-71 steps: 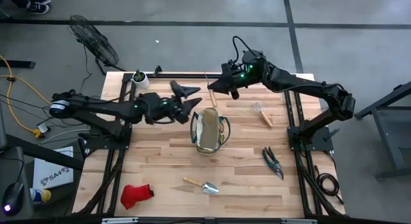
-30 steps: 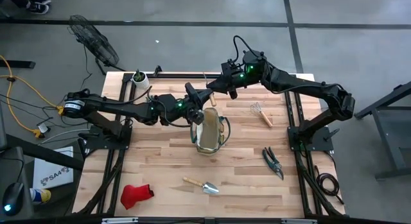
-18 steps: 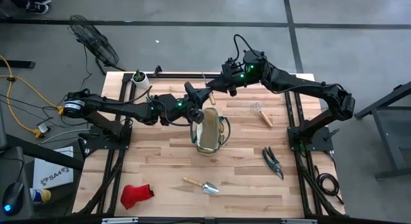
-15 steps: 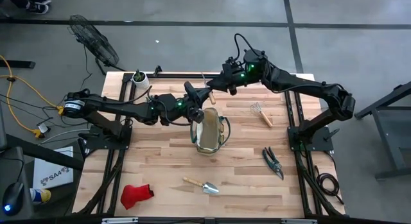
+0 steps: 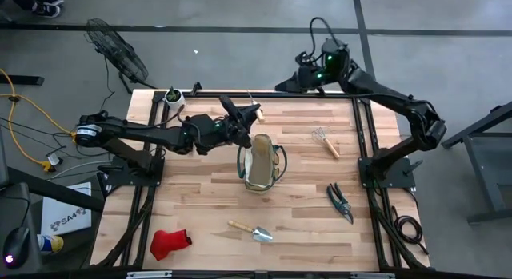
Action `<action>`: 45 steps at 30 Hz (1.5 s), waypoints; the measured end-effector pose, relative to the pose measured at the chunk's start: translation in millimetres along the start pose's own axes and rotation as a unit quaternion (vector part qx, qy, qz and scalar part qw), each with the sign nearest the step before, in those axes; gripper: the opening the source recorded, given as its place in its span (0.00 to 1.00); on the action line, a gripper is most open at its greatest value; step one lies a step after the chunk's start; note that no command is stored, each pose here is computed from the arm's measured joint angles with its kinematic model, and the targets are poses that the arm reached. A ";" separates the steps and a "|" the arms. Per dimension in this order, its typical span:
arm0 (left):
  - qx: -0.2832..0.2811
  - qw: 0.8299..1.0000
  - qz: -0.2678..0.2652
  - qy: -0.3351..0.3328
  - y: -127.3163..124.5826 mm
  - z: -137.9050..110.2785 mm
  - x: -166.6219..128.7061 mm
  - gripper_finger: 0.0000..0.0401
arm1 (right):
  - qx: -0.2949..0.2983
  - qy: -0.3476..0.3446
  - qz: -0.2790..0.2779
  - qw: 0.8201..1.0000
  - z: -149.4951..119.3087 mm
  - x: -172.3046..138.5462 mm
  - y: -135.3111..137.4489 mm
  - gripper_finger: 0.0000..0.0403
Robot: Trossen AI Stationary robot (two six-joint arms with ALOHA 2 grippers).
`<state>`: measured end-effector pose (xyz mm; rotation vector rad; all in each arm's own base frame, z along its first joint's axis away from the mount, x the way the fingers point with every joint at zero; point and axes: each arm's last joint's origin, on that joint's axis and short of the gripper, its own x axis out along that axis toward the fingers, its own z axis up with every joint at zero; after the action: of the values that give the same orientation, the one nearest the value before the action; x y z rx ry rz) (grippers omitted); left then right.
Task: Pick & Place Garden tools in Gardening bag
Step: Put the top trowel into the gardening bag
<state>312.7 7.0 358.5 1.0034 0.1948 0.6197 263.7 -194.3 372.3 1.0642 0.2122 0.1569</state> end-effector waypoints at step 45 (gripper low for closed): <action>-0.500 0.825 -0.258 -0.053 2.6 -16.5 68.5 0.15 | -0.484 0.052 -0.116 0.866 -83.1 -4.9 77.1 0.39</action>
<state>360.3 59.0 360.4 -0.0630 0.0156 0.0959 236.5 -88.2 401.6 0.0185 0.3099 0.0824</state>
